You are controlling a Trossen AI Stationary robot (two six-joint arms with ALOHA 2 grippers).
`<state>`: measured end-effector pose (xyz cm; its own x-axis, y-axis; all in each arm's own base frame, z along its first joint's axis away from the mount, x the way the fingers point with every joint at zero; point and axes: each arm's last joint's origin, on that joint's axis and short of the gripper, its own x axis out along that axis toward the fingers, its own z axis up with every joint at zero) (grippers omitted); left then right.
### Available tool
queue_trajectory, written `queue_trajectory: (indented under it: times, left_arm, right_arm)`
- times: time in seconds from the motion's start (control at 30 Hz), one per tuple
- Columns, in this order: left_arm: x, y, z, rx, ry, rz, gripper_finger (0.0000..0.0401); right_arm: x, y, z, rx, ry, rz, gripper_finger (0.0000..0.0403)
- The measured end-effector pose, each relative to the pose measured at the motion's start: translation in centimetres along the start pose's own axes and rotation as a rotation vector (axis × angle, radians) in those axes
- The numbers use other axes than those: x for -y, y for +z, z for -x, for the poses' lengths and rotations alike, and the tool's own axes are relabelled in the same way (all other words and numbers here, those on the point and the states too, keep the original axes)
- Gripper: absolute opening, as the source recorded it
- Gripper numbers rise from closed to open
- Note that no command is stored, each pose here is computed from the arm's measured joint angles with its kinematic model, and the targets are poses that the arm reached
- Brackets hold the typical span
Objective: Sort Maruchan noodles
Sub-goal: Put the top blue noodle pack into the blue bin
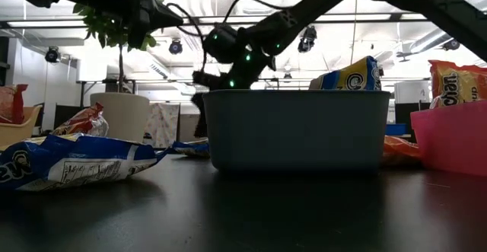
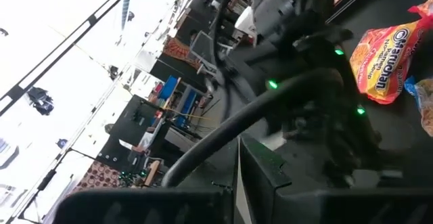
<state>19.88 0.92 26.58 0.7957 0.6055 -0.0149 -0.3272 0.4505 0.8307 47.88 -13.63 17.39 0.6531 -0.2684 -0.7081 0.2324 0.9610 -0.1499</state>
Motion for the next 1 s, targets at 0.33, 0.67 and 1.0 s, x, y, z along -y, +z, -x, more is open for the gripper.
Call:
queue_trajectory:
  times: [0.33,0.67,1.0]
  left_arm:
    - [-0.04,-0.07,-0.06,-0.002,0.001,0.0,0.0]
    - [-0.02,-0.08,-0.06,-0.003,0.0,0.108,0.0]
    - [0.08,-0.12,-0.1,-0.008,-0.003,0.336,0.0]
  right_arm:
    - [-0.08,-0.73,-0.52,-0.06,-0.116,0.002,0.0166]
    - [-0.15,-1.04,-0.54,-0.085,-0.102,-0.01,0.005]
    - [-0.29,-1.06,-0.58,-0.076,-0.012,0.012,0.0009]
